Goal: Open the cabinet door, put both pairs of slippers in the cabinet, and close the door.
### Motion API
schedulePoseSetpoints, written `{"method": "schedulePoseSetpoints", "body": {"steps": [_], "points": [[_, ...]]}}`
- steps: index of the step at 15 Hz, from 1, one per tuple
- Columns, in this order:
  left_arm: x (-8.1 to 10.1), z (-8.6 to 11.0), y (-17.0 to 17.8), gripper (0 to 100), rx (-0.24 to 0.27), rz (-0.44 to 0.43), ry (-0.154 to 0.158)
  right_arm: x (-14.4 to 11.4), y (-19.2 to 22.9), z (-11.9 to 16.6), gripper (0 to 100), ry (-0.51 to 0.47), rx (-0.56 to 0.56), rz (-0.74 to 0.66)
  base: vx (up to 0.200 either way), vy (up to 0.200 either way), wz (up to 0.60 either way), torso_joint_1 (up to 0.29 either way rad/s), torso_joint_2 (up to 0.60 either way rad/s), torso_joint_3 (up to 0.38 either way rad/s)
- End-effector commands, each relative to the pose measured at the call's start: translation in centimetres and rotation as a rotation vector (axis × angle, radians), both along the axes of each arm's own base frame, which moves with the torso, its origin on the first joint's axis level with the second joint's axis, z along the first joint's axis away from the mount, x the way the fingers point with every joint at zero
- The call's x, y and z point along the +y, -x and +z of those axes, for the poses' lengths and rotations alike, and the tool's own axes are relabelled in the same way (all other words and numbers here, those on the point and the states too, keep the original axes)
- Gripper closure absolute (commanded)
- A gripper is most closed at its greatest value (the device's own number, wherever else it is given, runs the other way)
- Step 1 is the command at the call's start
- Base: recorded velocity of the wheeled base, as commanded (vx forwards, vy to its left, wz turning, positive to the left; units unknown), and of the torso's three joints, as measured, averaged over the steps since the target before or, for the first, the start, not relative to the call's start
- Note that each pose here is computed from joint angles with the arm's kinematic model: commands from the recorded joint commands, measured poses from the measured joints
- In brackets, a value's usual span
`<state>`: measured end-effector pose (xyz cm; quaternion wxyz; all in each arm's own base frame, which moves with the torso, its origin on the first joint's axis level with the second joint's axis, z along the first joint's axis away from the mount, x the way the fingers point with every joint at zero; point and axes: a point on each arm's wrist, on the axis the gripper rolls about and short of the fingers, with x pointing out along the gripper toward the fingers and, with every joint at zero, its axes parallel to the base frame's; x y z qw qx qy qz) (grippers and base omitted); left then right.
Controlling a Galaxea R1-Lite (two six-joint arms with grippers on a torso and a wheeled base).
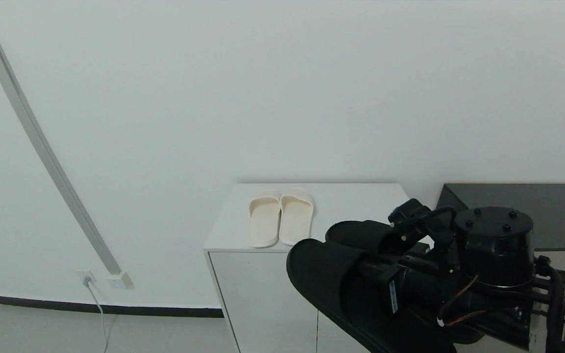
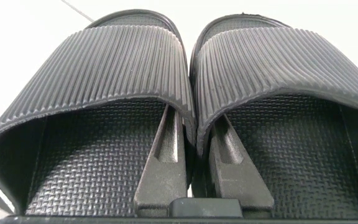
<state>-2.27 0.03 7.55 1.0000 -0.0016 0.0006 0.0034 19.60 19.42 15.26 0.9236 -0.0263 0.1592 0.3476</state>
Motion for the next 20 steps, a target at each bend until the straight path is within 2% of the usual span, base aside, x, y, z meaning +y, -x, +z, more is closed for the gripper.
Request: {"method": "schedulePoseSetpoints", "body": {"steps": [1,4,8,9,20], "points": [[0.00,0.00,0.00,100,0.000,0.001,0.000,-0.25,0.26,0.15,100,-0.004,-0.004,0.000,0.000,0.000,0.00,0.000,0.00,0.000],[0.00,0.00,0.00,100,0.000,0.001,0.000,-0.37,0.44,0.04,100,-0.001,0.000,0.002,0.000,0.000,0.00,-0.024,0.04,0.032],[-0.01,-0.02,0.00,100,0.002,-0.002,0.001,-0.36,0.49,-0.01,100,0.003,0.001,0.004,0.000,0.000,0.00,-0.138,0.33,0.171],[-0.01,-0.02,0.00,0,0.002,-0.002,0.001,-0.34,0.47,-0.05,100,0.010,-0.004,0.006,0.000,0.000,0.00,-0.163,0.33,0.193],[-0.01,-0.02,0.00,0,0.002,-0.002,0.004,-0.41,0.66,-0.34,100,0.024,-0.002,0.014,0.000,0.000,0.00,-0.162,0.37,0.205]]}}
